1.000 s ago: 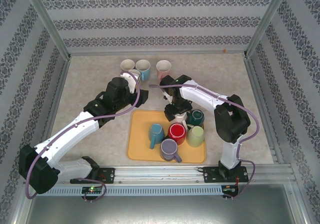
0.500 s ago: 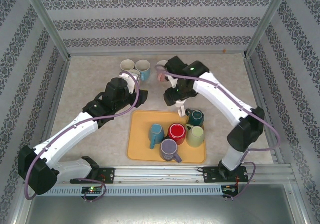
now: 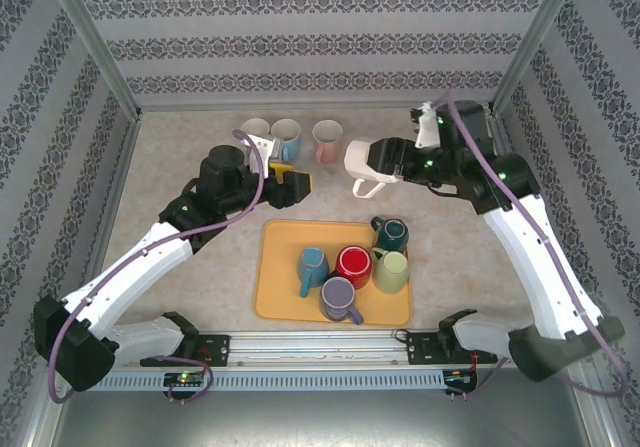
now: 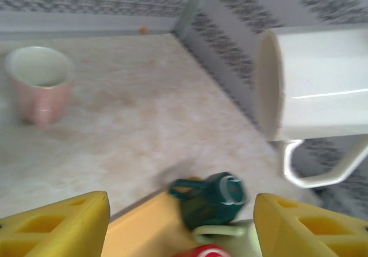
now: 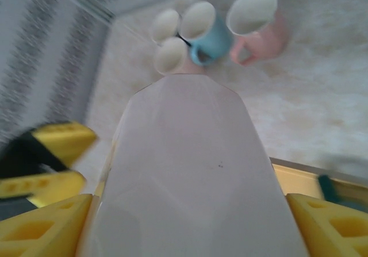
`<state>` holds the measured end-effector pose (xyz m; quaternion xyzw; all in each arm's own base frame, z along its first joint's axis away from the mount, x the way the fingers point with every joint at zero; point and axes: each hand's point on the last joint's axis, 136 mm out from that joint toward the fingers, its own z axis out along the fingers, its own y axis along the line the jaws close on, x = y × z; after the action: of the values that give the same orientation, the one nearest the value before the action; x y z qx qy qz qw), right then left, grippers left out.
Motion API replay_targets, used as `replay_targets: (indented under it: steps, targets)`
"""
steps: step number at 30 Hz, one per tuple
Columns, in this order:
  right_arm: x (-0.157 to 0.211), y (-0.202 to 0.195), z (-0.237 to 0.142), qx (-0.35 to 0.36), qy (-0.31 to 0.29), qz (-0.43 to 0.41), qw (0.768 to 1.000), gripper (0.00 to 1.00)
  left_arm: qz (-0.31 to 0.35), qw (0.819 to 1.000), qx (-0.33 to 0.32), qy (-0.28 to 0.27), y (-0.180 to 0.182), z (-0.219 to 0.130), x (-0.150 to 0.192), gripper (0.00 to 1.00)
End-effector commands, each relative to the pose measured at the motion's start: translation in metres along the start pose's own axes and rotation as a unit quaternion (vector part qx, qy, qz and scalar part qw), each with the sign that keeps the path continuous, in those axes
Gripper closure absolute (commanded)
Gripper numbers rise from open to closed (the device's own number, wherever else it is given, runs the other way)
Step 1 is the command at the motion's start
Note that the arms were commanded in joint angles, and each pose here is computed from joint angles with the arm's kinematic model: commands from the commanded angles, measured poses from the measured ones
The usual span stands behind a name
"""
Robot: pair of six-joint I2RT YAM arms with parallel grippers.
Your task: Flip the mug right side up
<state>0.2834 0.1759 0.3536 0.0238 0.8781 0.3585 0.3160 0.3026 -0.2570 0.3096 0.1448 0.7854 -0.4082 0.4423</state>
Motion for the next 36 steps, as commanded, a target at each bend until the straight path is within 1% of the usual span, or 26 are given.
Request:
replay_targets:
  steps: [1,3,6,12,15,18,23,29,31,36]
  targets:
    - [-0.036,0.06,-0.017,-0.183,-0.063,0.044,0.98,0.48,-0.077,0.984,0.157,-0.012,-0.038,0.002,-0.009,0.31]
    - [-0.037,0.064,-0.021,-0.211,-0.073,0.054,0.973,0.48,-0.112,0.972,0.205,-0.015,-0.044,0.004,-0.014,0.31]
    - [-0.038,0.068,-0.028,-0.229,-0.087,0.053,0.968,0.48,-0.153,0.954,0.259,-0.018,-0.049,0.006,-0.023,0.3]
    - [-0.035,0.071,-0.035,-0.243,-0.093,0.049,0.964,0.48,-0.183,0.919,0.348,-0.016,-0.068,0.002,-0.036,0.31]
    - [-0.032,0.069,-0.032,-0.241,-0.09,0.049,0.965,0.49,-0.195,0.905,0.377,-0.019,-0.071,0.001,-0.04,0.34]
    - [-0.03,0.067,-0.031,-0.243,-0.088,0.05,0.965,0.49,-0.21,0.896,0.39,-0.018,-0.07,0.005,-0.04,0.38]
    - [-0.029,0.064,-0.029,-0.239,-0.09,0.049,0.966,0.49,-0.219,0.889,0.401,-0.018,-0.069,0.007,-0.039,0.42]
    - [-0.031,0.059,-0.035,-0.231,-0.101,0.046,0.967,0.5,-0.24,0.902,0.358,-0.028,-0.041,0.014,-0.033,0.43]
    - [-0.03,0.057,-0.036,-0.225,-0.101,0.044,0.968,0.5,-0.247,0.903,0.35,-0.034,-0.034,0.014,-0.034,0.43]
    - [-0.027,0.051,-0.033,-0.214,-0.101,0.042,0.971,0.5,-0.245,0.901,0.357,-0.038,-0.037,0.012,-0.04,0.44]
